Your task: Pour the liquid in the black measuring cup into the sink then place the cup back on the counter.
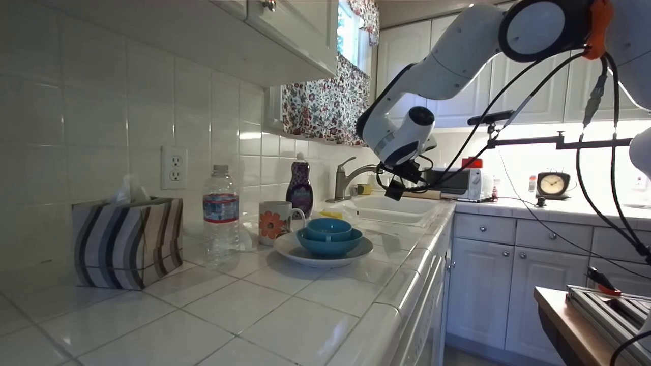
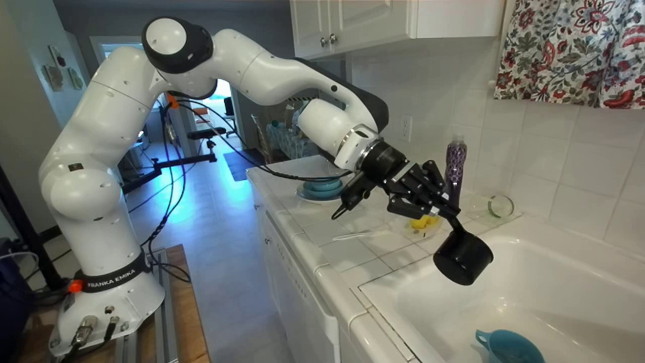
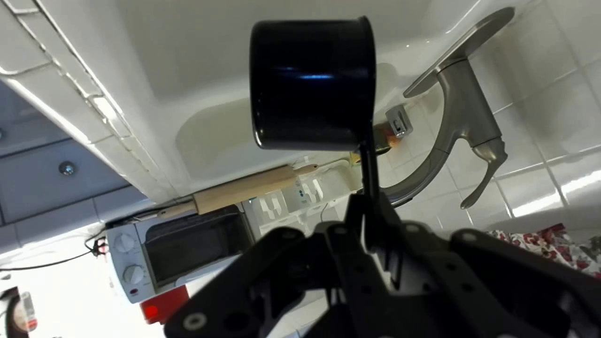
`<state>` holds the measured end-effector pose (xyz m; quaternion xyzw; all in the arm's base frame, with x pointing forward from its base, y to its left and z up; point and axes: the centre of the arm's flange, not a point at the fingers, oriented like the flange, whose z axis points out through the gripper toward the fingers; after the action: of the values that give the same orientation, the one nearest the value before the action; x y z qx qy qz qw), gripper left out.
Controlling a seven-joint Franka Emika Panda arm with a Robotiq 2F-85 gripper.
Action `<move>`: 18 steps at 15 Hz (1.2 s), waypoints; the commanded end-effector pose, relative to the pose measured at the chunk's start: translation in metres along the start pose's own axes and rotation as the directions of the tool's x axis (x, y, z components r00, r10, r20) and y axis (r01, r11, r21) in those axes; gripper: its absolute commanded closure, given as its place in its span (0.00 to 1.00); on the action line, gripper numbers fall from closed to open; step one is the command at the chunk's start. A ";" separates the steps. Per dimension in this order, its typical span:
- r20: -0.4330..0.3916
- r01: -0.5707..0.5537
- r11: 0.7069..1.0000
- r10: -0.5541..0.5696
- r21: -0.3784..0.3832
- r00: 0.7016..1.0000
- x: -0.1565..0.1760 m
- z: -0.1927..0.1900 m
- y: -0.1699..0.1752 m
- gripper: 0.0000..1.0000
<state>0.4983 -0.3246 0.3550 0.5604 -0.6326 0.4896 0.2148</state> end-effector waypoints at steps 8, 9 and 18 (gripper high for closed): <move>0.007 -0.529 0.848 0.529 0.021 0.849 -0.024 -0.003 -0.006 0.98; 0.007 -0.571 0.820 0.571 0.033 0.821 -0.025 -0.002 -0.007 0.98; 0.086 -0.769 0.630 0.764 0.109 0.639 -0.017 -0.013 -0.049 0.91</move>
<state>0.5445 -0.2999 0.3652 0.2594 -0.7790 0.5673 -0.0626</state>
